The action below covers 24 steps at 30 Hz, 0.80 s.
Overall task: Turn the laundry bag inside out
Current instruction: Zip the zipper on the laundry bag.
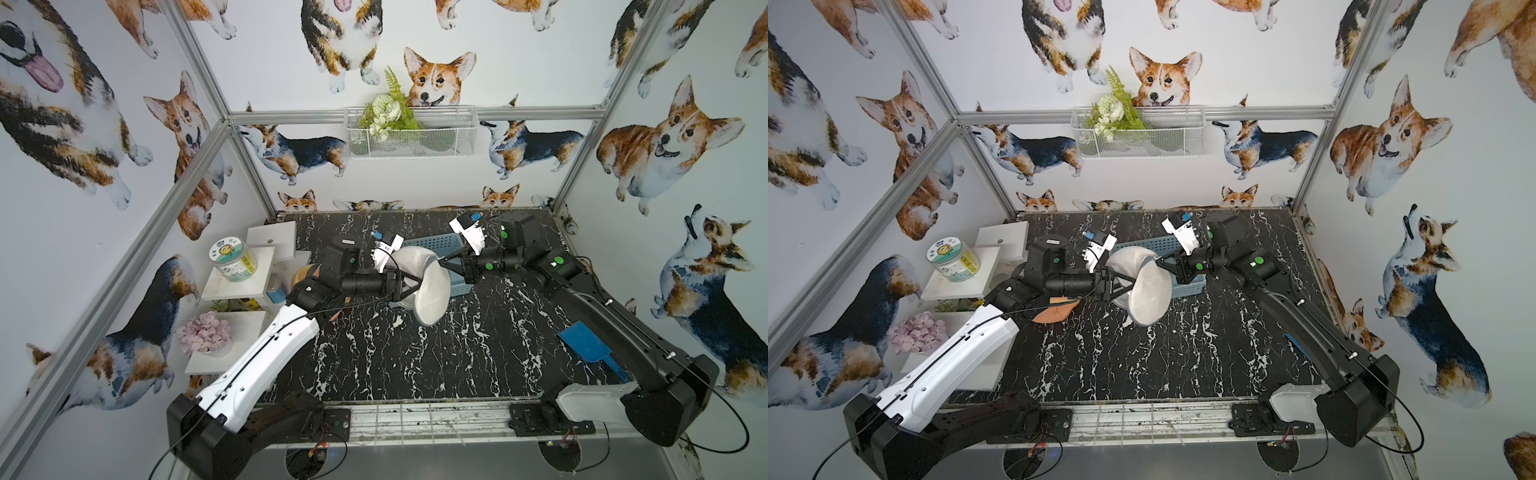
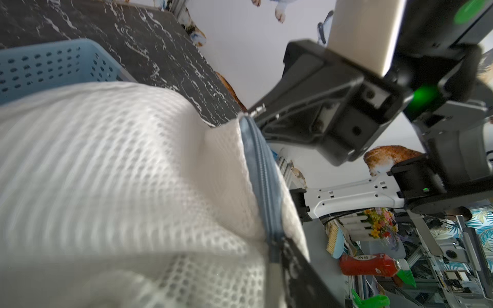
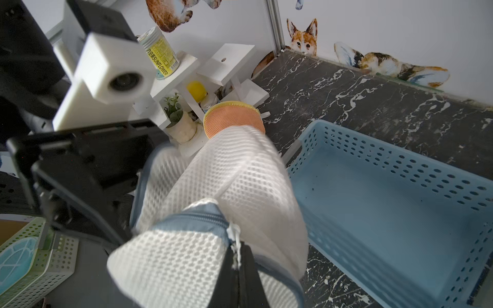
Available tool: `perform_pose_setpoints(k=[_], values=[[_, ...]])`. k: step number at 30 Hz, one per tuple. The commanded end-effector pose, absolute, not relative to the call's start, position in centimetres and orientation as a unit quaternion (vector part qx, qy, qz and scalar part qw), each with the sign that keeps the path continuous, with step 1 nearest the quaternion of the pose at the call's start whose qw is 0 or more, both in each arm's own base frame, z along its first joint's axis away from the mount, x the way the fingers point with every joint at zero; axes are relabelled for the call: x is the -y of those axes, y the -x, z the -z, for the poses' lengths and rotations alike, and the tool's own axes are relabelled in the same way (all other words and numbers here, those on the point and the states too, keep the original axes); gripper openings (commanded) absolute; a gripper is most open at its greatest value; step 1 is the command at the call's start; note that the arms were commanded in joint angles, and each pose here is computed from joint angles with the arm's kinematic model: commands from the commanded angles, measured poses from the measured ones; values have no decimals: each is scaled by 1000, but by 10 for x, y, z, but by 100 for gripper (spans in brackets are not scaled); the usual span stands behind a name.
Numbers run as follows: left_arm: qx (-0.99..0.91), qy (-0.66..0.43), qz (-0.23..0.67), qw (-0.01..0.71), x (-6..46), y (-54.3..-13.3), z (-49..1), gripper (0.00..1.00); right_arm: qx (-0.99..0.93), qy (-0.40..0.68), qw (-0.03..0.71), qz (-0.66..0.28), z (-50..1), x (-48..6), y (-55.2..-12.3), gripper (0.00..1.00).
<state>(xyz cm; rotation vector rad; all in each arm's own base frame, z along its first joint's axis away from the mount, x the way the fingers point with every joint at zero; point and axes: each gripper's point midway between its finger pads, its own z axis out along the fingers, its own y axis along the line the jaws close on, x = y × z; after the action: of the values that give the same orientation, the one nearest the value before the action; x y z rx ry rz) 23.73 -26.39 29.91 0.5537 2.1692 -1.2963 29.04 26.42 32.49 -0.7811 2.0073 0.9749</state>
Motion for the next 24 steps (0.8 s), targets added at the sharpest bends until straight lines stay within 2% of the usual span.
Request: perform_pose_setpoints(k=[1, 4, 7, 12, 14, 16, 19, 21, 24], values=[[-854, -173, 393, 293, 236, -242, -287, 70, -773, 316, 411, -365, -342, -266, -304, 0], [-873, -119, 301, 363, 197, -257, -302, 82, -782, 318, 403, -353, -339, -265, -306, 0], [-873, -88, 284, 388, 183, -259, -309, 85, -788, 317, 392, -354, -333, -265, -303, 0], [-821, -96, 328, 457, 181, -245, -337, 87, -790, 332, 378, -351, -325, -271, -295, 0], [-762, -163, 406, 477, 206, -228, -366, 87, -787, 341, 372, -355, -324, -276, -291, 0], [-712, -180, 454, 504, 212, -216, -398, 86, -795, 340, 369, -342, -319, -277, -293, 0], [-669, -179, 454, 561, 196, -201, -443, 88, -799, 335, 373, -332, -320, -273, -295, 0], [-677, -202, 441, 554, 200, -201, -441, 90, -790, 345, 370, -346, -323, -277, -289, 0], [-716, -233, 440, 488, 225, -220, -397, 90, -776, 372, 352, -369, -322, -288, -277, 0]])
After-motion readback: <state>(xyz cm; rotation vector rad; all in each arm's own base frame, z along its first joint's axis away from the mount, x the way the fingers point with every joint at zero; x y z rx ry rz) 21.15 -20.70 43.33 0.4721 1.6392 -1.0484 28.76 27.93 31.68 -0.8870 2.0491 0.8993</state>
